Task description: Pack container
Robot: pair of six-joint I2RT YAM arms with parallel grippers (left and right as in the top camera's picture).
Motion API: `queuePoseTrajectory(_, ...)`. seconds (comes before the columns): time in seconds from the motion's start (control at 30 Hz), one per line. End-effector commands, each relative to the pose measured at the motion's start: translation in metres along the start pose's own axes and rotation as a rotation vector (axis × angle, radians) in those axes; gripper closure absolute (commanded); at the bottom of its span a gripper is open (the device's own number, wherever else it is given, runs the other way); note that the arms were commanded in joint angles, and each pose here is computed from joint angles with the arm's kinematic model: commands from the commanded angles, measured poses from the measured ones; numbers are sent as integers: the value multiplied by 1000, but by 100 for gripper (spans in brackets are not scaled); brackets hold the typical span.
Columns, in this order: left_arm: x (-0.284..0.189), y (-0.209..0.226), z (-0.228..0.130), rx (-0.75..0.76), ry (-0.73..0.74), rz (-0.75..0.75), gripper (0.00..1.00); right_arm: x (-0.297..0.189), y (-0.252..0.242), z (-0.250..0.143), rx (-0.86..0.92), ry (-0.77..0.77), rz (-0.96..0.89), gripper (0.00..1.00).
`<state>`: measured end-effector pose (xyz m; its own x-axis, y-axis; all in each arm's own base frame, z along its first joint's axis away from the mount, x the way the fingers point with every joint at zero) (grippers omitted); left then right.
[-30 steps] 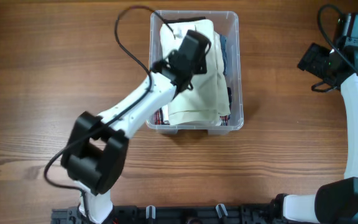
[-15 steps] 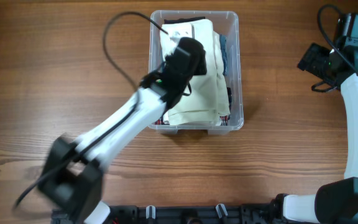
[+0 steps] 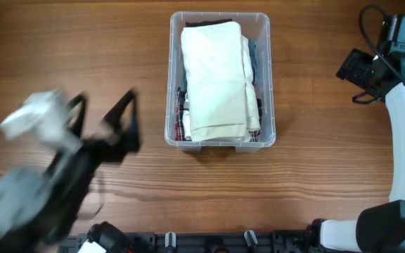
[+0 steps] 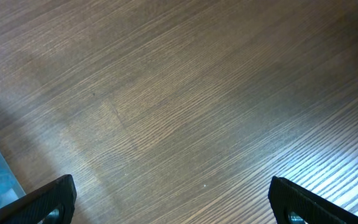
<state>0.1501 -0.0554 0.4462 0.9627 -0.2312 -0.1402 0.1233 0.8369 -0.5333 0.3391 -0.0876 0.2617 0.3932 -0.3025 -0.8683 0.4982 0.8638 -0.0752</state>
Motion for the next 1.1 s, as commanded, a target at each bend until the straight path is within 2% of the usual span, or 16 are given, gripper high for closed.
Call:
queuePoseTrajectory(0.0,-38,24,-1,15,-21,32,0,-3,0,3,12,-14,-5,0)
queuePoseTrajectory(0.13,-60,40,-8,25,-2,45,0,-3,0,3,12,-14,-5,0)
queuePoseTrajectory(0.6,-69,71,-46,128,207,192,0,-3,0,3,12,-14,-5,0)
queuePoseTrajectory(1.07,-70,74,-49,137,225,205,0,-3,0,3,13,-14,-5,0)
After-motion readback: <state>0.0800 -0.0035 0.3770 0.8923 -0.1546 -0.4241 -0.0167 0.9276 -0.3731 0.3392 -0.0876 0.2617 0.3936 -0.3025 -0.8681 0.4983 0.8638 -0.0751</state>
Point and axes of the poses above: each gripper's point midway between its finger pads, its own x axis out along the fingers, its own y axis along the line the jaws close on, z = x × y, the point moved 6 cm from there along -x, back along the fingers, and after that the axes turned 5 degrees about -x, right-handed, at the moved point
